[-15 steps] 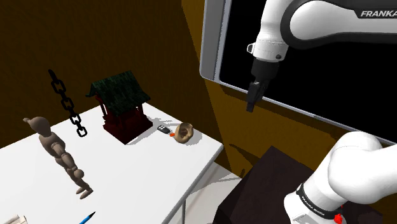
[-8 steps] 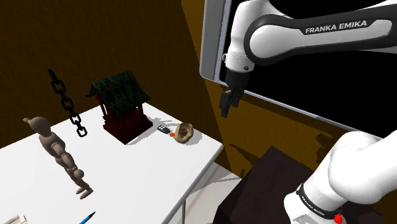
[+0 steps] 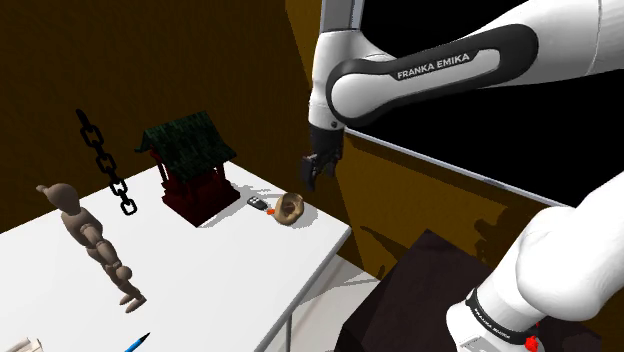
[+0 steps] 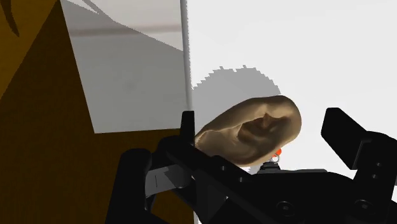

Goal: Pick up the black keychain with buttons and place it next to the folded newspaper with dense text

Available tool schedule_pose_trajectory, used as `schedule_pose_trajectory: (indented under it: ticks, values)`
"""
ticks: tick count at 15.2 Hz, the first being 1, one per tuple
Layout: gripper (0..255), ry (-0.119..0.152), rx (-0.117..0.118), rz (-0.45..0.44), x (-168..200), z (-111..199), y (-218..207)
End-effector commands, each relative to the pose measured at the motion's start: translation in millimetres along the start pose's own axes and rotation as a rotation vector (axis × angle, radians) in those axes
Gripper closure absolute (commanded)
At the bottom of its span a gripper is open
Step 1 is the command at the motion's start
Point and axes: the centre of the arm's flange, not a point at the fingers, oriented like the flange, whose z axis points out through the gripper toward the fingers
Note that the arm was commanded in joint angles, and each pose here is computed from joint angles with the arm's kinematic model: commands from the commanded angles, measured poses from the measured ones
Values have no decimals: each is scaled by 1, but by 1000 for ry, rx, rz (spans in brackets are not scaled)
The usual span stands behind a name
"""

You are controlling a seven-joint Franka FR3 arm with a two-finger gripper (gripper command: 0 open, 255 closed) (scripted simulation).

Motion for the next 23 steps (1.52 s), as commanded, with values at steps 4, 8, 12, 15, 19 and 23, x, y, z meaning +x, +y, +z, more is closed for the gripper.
schedule_pose_trajectory:
  ticks: [4, 8, 12, 15, 19, 23]
  values:
    - [0, 14, -2, -3, 54, 28, -22]
    - [0, 24, -5, -6, 97, 52, -40]
    - [0, 34, -7, -9, 140, 74, -58]
    - [0, 35, -7, -9, 145, 88, -60]
    - [0, 35, -7, -9, 146, 109, -60]
    - [0, 35, -7, -9, 146, 117, -60]
